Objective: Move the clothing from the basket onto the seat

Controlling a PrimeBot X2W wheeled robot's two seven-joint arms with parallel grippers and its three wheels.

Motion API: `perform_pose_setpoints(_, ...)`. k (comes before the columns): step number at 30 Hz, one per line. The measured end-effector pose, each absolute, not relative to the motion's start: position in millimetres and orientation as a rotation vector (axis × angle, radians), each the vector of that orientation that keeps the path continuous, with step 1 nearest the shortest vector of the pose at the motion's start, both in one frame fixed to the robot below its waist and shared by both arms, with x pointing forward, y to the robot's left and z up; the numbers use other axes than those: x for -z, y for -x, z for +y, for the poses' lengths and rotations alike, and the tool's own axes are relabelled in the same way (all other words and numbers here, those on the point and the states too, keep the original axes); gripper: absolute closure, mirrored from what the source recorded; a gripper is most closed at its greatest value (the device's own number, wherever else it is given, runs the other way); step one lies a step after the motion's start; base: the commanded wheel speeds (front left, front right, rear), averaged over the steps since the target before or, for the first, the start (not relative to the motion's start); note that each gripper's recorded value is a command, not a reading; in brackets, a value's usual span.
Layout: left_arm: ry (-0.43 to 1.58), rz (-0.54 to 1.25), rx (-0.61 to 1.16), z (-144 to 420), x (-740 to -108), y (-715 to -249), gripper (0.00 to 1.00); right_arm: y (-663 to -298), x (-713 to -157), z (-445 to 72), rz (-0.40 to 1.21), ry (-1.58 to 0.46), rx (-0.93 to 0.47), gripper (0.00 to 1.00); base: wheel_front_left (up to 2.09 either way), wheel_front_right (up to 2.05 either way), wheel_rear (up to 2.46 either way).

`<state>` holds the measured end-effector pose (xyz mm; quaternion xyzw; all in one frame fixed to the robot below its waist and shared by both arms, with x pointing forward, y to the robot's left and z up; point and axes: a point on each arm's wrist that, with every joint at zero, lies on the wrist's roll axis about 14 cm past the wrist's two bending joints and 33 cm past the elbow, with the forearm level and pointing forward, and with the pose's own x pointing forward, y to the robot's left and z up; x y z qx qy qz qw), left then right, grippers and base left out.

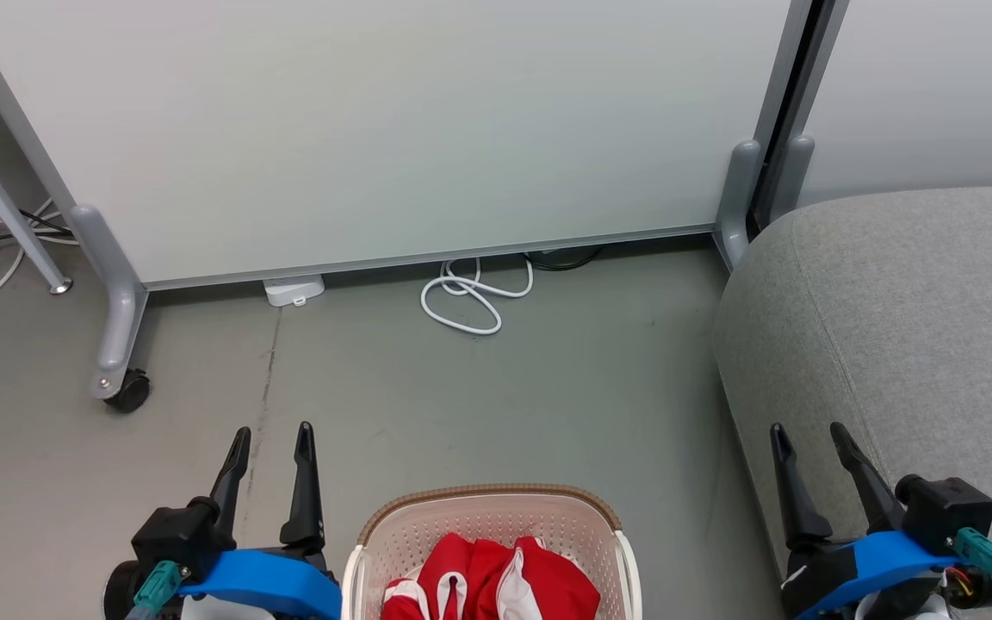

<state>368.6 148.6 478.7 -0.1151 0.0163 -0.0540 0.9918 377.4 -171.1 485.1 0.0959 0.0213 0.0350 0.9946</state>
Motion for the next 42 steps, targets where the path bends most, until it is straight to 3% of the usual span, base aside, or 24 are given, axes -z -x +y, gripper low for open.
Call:
perform_pose_setpoints(17,0.135,0.006,0.141,142,-482,-366,0.00,-376,-488,-166,0.023,-0.060,-0.103,0.00,0.00,0.00,0.00)
perform_pose_setpoints(42,0.180,0.054,0.105,146,-467,-364,0.00,-377,-485,-169,0.036,-0.061,-0.094,0.00,0.00,0.00,0.00)
